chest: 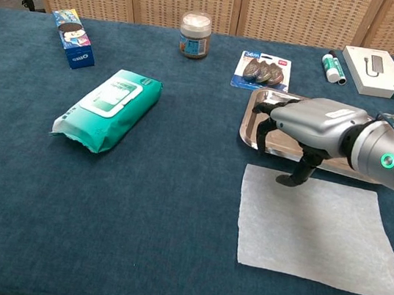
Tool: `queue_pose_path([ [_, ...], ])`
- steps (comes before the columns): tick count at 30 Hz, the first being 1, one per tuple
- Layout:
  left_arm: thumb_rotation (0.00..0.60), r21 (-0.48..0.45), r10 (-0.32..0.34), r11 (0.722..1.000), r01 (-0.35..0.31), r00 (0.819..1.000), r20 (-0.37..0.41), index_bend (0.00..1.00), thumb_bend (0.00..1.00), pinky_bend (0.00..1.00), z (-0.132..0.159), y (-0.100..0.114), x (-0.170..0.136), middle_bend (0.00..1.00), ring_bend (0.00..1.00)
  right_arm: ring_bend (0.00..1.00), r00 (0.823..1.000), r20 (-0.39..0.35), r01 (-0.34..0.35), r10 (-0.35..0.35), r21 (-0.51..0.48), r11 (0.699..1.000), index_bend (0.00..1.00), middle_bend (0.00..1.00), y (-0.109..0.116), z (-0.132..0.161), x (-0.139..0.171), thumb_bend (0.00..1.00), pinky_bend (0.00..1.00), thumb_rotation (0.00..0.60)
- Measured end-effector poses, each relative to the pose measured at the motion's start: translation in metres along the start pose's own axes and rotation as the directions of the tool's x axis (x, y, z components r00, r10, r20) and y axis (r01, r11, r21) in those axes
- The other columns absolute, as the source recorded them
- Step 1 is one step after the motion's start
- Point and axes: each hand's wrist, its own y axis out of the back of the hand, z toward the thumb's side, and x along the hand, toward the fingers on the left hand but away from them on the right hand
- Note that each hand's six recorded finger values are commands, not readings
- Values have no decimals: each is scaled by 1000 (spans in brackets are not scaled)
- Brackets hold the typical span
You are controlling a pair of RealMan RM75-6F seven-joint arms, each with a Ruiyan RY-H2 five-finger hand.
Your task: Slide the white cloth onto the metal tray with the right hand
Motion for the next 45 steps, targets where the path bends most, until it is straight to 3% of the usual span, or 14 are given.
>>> queue_pose_path([
  [13, 600, -6, 4, 1000, -4, 1000, -1, 0, 0, 0, -1, 1, 0, 0, 0, 0, 1000, -14, -15, 15, 21, 1000, 407, 0, -11, 3, -3, 372, 0, 600],
  [20, 600, -8, 4, 1000, -4, 1000, 0, 0, 0, 0, 0, 1, 0, 0, 0, 0, 1000, -14, -16, 16, 31, 999, 546, 0, -15, 4, -5, 400, 0, 600],
  [27, 600, -9, 5, 1000, -5, 1000, 0, 0, 0, 0, -1, 2, 0, 0, 0, 0, 1000, -21, -2, 3, 44, 999, 604, 0, -17, 5, -5, 432, 0, 600],
  [36, 600, -9, 3, 1000, -3, 1000, -1, 0, 0, 0, -1, 1, 0, 0, 0, 0, 998, -29, 47, -46, 31, 998, 625, 0, -6, 4, 2, 522, 0, 600],
  [45, 600, -13, -6, 1000, 6, 1000, -7, 0, 0, 0, -2, 0, 2, 0, 0, 0, 989, -32, 146, -146, 8, 989, 633, 0, 34, -6, 24, 569, 0, 600],
])
